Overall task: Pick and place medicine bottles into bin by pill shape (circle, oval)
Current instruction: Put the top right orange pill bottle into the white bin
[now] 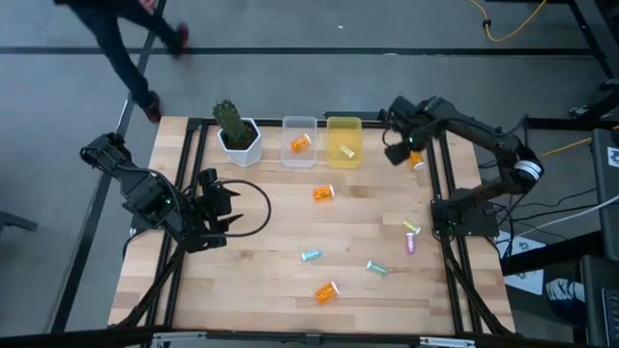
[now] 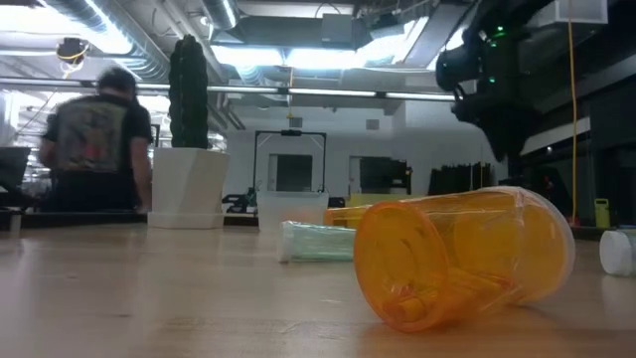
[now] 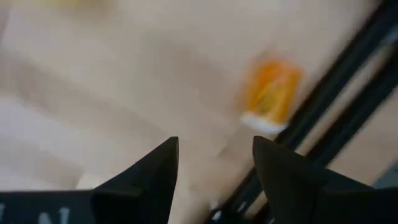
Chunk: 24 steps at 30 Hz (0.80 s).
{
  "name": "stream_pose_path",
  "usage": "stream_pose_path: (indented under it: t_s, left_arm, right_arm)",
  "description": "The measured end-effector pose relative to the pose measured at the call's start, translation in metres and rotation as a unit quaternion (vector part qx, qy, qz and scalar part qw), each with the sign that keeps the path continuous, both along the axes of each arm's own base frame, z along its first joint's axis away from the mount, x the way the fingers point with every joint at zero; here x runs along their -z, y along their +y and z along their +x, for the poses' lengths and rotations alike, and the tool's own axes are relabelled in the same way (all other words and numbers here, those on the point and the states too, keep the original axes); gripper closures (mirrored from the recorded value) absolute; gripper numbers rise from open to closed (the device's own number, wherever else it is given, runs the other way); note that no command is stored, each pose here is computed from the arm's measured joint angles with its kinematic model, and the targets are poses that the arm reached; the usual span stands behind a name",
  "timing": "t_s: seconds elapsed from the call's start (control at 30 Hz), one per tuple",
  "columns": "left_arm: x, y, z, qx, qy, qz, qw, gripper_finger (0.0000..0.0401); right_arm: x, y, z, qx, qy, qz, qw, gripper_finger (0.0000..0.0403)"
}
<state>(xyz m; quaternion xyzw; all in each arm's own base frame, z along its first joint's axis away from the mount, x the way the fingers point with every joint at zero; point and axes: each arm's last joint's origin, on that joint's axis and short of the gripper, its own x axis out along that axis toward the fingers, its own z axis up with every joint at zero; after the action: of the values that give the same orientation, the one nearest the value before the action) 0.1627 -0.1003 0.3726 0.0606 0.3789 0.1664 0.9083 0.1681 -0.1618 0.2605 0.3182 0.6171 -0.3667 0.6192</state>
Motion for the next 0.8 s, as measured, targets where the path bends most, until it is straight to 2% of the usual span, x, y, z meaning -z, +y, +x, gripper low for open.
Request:
stream_pose_path:
  t_s: [0.07,0.2,0.43,0.5,0.6,0.8]
  left_arm:
    - [0.0,0.0,0.0,0.001,0.0,0.001,1.0,0.0165]
    - [0.0,0.0,0.0,0.0,0.0,0.001,1.0,0.0165]
    - [-0.001,0.001,0.0,-0.008,-0.01,0.014,1.0,0.0165]
    - [-0.001,0.001,0.0,-0.01,-0.014,0.019,1.0,0.0165]
    - [-0.001,0.001,0.001,-0.011,-0.016,0.019,1.0,0.0165]
    - [-0.002,0.0,0.001,-0.011,-0.022,0.016,1.0,0.0165]
  right_arm:
    - [0.008,0.008,-0.005,-0.006,0.013,0.006,1.0,0.0194]
    - [0.021,0.013,-0.017,0.027,0.055,-0.027,0.998,0.0194]
    - [0.057,0.0,-0.021,0.098,0.029,-0.051,0.993,0.0194]
    - [0.064,-0.007,-0.02,0.117,0.028,-0.076,0.99,0.0194]
    - [0.072,-0.014,-0.023,0.148,0.07,-0.124,0.979,0.0194]
    - [0.084,-0.022,-0.025,0.155,0.097,-0.111,0.977,0.0194]
